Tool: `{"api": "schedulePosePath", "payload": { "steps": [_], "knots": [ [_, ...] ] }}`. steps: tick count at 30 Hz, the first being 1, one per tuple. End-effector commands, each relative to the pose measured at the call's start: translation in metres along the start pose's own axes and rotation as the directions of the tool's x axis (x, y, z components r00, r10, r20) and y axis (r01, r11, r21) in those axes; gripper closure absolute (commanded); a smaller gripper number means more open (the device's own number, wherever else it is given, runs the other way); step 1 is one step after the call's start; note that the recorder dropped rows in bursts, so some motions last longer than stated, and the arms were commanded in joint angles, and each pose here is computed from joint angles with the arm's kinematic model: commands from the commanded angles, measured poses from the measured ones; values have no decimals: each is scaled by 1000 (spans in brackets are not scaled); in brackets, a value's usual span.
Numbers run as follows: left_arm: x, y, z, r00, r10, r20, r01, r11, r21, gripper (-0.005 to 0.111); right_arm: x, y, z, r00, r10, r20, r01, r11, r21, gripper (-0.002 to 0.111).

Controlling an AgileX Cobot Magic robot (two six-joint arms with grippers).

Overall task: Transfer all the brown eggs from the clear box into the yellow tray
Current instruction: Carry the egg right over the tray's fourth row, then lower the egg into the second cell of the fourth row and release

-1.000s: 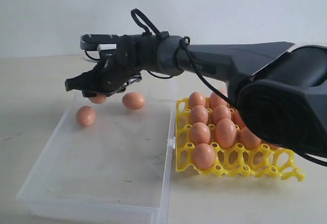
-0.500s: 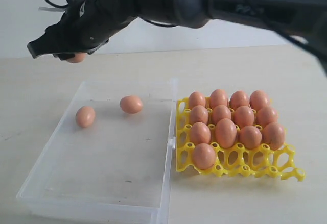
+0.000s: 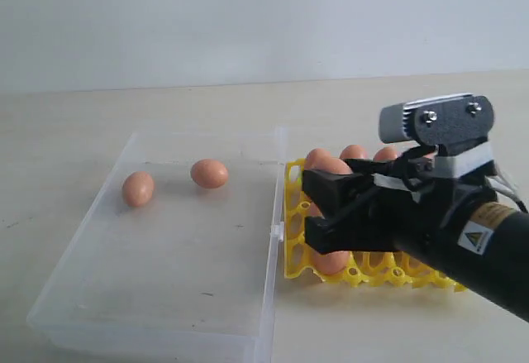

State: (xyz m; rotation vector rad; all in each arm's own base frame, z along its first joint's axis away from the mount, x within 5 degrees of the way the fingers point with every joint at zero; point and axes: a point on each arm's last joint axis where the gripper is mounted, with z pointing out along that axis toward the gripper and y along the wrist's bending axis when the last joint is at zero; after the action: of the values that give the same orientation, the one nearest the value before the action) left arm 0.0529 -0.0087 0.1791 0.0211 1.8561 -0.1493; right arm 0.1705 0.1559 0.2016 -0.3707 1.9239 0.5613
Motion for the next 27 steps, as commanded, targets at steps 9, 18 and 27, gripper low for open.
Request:
{"api": "schedulePosePath", "payload": {
  "steps": [9, 18, 27],
  "knots": [
    [-2, 0, -1, 1000, 0, 14, 0, 1000, 0, 107, 30, -35, -18, 987, 117, -114, -92, 975, 200, 108],
    [-2, 0, -1, 1000, 0, 14, 0, 1000, 0, 107, 22, -44, 2, 968, 117, -222, -70, 976, 208, 108],
    [-2, 0, -1, 1000, 0, 14, 0, 1000, 0, 107, 30, -50, 15, 958, 113, -265, -49, 971, 235, 108]
  ]
}}
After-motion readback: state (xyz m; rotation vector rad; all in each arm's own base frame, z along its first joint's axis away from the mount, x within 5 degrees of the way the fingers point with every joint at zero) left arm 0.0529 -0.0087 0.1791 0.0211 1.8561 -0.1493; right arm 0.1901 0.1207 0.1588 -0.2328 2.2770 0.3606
